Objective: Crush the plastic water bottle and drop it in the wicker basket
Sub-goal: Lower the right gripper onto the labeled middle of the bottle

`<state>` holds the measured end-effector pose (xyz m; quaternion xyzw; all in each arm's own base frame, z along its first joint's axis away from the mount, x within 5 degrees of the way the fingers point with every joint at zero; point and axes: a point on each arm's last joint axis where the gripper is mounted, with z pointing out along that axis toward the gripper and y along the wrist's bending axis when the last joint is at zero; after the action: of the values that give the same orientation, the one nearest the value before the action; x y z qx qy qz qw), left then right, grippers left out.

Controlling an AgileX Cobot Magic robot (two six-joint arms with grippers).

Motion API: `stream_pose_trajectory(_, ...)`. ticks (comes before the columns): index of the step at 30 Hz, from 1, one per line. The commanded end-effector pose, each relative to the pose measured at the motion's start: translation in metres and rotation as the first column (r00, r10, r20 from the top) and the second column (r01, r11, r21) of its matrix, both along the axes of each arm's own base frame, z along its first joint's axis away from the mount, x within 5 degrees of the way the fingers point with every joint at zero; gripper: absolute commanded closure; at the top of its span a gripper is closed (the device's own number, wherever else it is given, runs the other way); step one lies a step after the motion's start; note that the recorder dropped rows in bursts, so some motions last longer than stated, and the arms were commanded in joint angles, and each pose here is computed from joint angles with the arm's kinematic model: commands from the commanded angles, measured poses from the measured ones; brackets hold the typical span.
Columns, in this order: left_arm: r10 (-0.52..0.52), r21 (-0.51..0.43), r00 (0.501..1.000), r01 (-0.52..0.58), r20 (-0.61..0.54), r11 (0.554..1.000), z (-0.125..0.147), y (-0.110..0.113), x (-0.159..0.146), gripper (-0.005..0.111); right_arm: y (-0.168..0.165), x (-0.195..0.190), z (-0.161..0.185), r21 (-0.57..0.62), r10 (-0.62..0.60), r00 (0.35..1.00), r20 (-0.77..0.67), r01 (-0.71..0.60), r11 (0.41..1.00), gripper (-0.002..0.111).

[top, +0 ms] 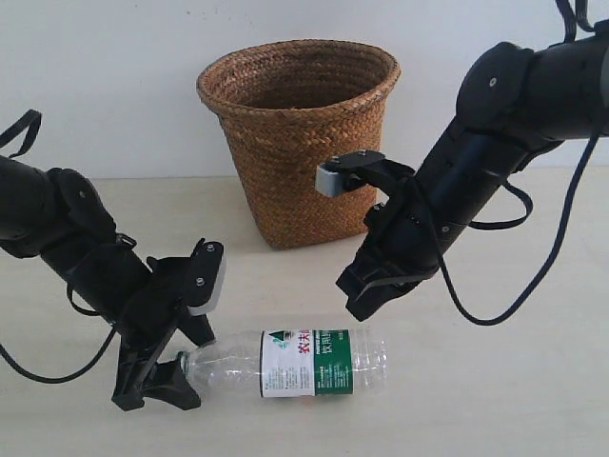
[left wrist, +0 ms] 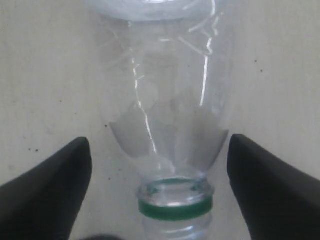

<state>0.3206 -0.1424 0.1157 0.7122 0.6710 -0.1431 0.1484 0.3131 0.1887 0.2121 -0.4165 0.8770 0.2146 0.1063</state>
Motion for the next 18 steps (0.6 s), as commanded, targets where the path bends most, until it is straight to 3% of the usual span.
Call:
stream_pose_trajectory(1,0.033,-0.023,0.999,-0.033,0.012,0.999,0.0,-0.004,0.003,0.042,0.002,0.002,-0.005,0.004,0.001,1.0,-0.007,-0.001,1.0,0.108)
stream_pose_trajectory(5,0.035,-0.026,0.999,-0.035,0.009,0.999,0.001,-0.004,0.003,0.053,0.003,0.003,-0.009,-0.002,0.002,1.0,-0.02,-0.002,1.0,0.108)
stream_pose_trajectory(11,-0.023,0.005,1.0,0.023,-0.002,1.0,-0.001,-0.002,0.0,0.102,0.005,0.001,-0.007,0.03,-0.008,0.998,-0.055,0.01,0.999,0.108)
stream_pose_trajectory(15,-0.034,0.003,0.999,0.034,-0.023,0.999,-0.001,-0.002,-0.002,0.102,0.014,0.0,0.003,0.131,-0.023,0.993,-0.114,0.038,0.991,0.108)
stream_pose_trajectory(18,-0.021,0.001,0.999,0.021,-0.029,1.0,0.0,-0.002,-0.002,0.102,0.022,0.009,0.013,0.208,-0.063,0.997,-0.05,0.072,0.976,0.108)
